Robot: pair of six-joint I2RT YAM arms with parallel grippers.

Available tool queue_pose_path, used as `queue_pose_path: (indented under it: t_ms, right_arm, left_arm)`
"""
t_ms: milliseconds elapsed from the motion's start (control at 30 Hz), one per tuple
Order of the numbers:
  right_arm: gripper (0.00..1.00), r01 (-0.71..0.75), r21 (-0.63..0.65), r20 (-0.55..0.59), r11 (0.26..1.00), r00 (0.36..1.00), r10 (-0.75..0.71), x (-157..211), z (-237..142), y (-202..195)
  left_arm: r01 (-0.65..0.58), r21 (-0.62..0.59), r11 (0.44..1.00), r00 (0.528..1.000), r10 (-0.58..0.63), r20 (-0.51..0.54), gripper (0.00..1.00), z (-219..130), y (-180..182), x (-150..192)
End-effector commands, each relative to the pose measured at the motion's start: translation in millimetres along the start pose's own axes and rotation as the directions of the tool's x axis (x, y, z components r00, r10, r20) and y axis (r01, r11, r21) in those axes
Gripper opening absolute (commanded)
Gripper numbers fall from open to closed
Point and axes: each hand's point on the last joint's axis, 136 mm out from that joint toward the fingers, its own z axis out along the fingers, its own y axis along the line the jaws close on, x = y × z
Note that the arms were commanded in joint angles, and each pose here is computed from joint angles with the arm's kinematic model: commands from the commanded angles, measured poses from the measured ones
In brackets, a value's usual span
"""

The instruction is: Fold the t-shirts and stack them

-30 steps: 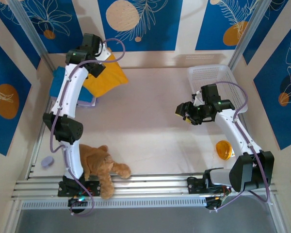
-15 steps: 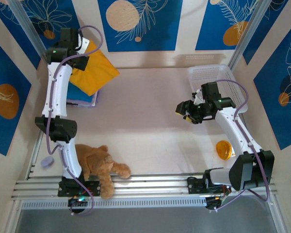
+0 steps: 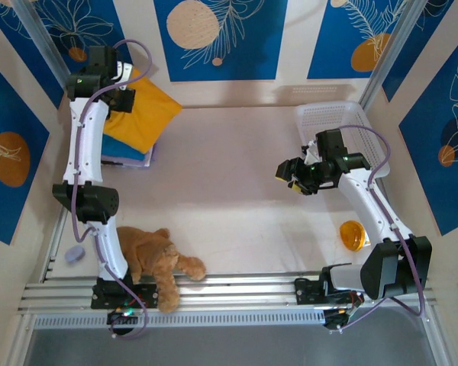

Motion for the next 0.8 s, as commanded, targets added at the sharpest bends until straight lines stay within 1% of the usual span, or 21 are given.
queue_pose_path:
  t_ms: [0,133,267,500,767]
  right_arm:
    - [0.61,0.006,0.002,-0.011,1.000,1.000,-0.006,1,1,3]
    - [0.61,0.010,0.002,-0.013,1.000,1.000,-0.010,1,2,4]
    - [0.61,0.011,0.005,-0.014,1.000,1.000,-0.011,1,2,4]
    - [0.61,0.008,0.007,-0.019,1.000,1.000,-0.008,0,3,5]
    - [0.61,0.010,0.012,-0.023,1.000,1.000,-0.009,-1,4,8]
  left_arm:
    - [0.068,0.009,0.998,0.997,-0.068,0.024,0.00,-16,5,-1]
    - [0.075,-0.012,0.997,0.997,-0.076,-0.011,0.00,-6,8,7]
    - [0.112,-0.018,0.994,0.993,-0.113,-0.037,0.00,4,17,14]
    - [0.139,-0.014,0.990,0.990,-0.139,-0.028,0.00,14,32,14]
    - [0.174,-0.007,0.985,0.983,-0.174,-0.056,0.00,47,52,22]
